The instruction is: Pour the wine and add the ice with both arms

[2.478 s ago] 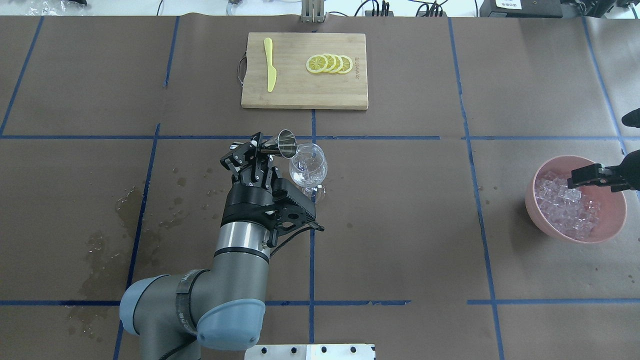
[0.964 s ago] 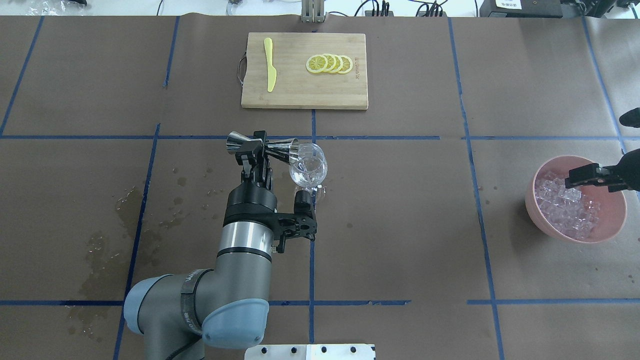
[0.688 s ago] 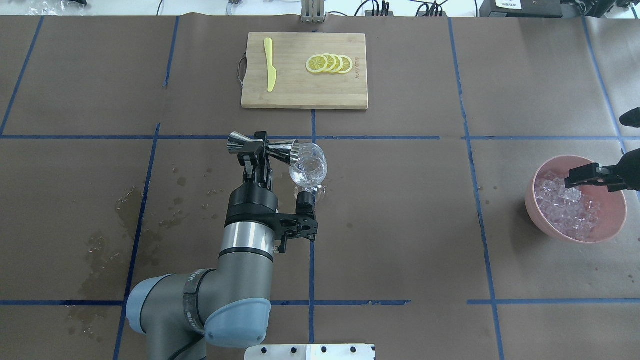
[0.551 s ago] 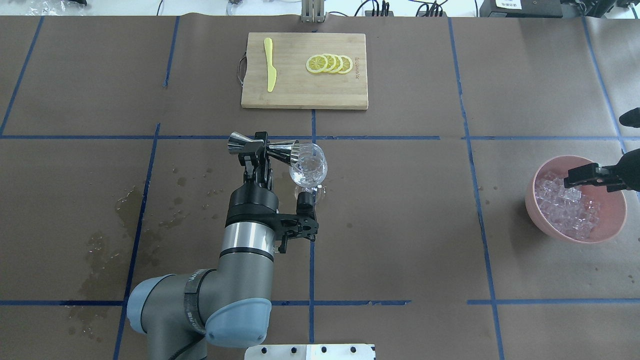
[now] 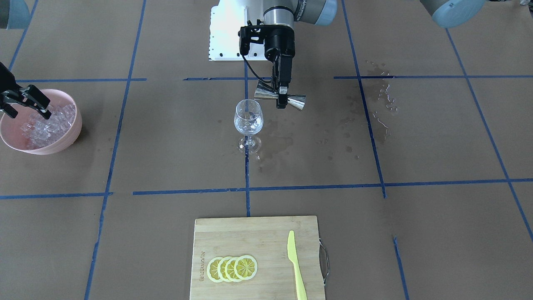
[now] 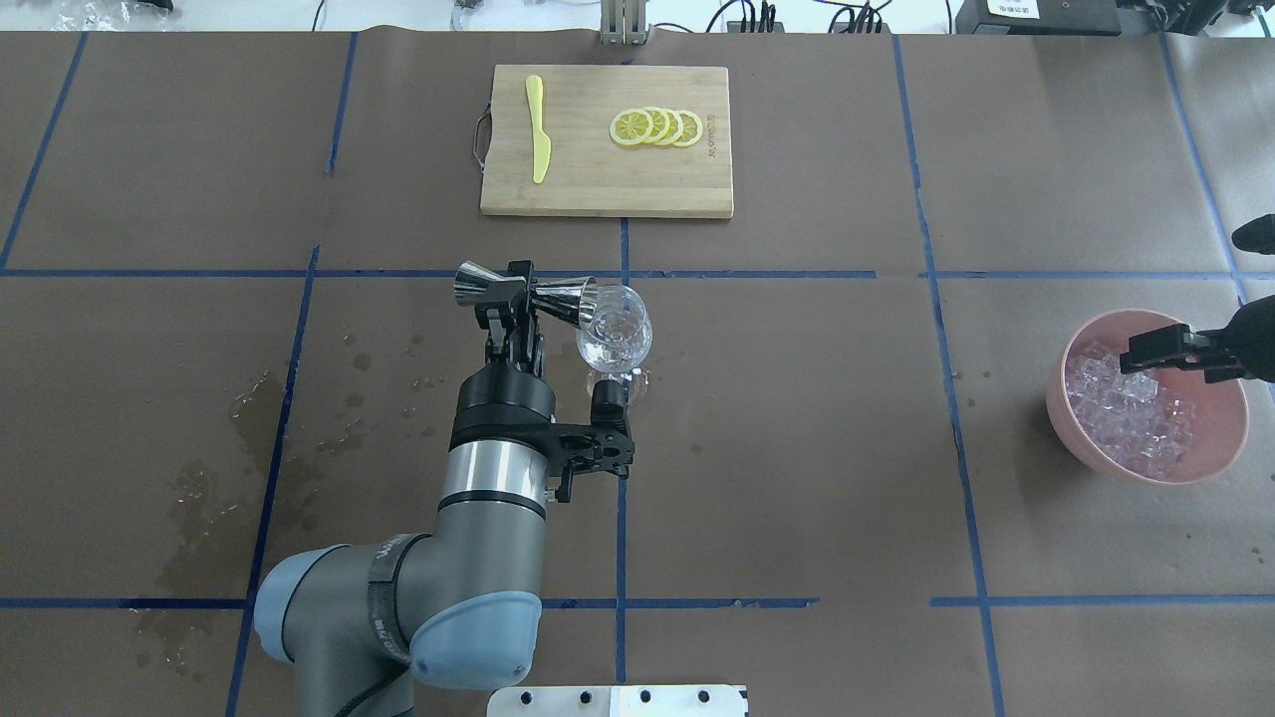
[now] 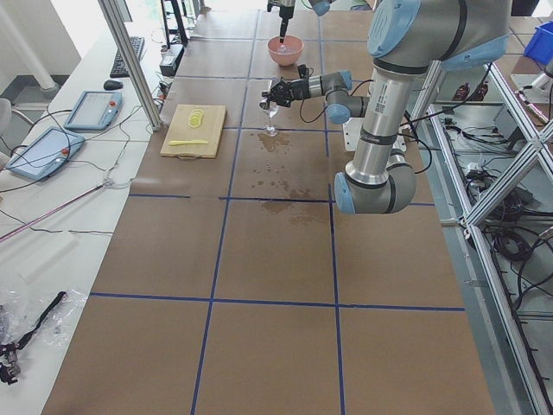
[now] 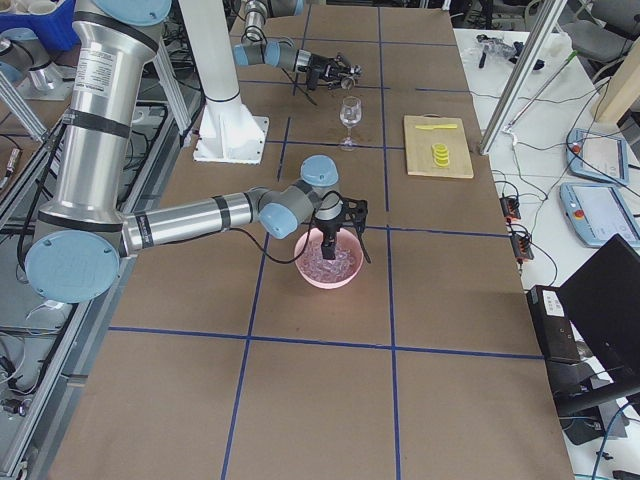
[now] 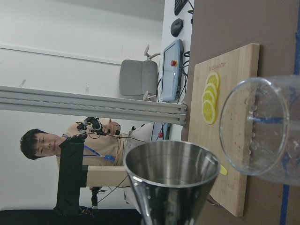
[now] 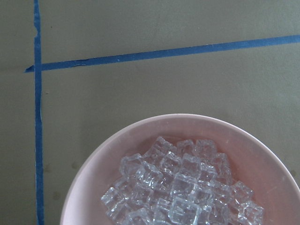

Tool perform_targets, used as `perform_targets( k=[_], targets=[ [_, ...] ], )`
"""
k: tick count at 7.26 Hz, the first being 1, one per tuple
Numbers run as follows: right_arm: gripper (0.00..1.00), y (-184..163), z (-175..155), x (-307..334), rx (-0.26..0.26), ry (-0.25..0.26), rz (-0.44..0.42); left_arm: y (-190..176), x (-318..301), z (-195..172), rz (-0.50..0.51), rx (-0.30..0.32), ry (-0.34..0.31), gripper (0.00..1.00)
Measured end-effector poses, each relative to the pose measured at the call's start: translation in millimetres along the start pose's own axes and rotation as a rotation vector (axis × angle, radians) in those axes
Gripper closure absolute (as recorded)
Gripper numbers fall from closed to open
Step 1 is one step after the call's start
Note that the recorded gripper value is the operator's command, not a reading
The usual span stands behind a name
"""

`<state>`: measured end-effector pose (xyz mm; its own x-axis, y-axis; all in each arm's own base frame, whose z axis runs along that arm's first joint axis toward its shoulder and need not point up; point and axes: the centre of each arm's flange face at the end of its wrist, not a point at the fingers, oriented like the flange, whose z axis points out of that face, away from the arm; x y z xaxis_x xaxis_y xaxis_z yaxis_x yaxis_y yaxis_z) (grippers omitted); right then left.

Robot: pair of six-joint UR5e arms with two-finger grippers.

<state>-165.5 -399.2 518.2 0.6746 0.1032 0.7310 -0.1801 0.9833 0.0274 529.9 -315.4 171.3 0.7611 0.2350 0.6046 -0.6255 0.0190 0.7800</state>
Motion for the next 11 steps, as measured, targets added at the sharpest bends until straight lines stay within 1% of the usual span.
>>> perform_targets(
  k=[2, 4, 8, 9, 10, 11],
  targets=[
    [0.00, 0, 0, 0, 0.001, -0.001, 0.001, 1, -4, 1, -0.016, 0.000, -0.005, 1.00],
    [0.00, 5, 7, -4, -0.007, 0.000, -0.001, 7, -13, 3, -0.055, 0.008, -0.017, 1.00],
    [0.00, 9, 31, 3, -0.007, 0.020, -0.003, 58, -22, 1, -0.105, 0.020, -0.029, 1.00],
    [0.03, 9, 35, 7, -0.009, 0.028, -0.001, 75, -21, 0, -0.131, 0.030, -0.032, 1.00],
    [0.10, 8, 38, 9, -0.012, 0.034, 0.002, 95, -18, 0, -0.160, 0.040, -0.036, 1.00],
    [0.20, 8, 40, 11, -0.014, 0.037, 0.005, 116, -16, 0, -0.193, 0.052, -0.041, 1.00]
  ],
)
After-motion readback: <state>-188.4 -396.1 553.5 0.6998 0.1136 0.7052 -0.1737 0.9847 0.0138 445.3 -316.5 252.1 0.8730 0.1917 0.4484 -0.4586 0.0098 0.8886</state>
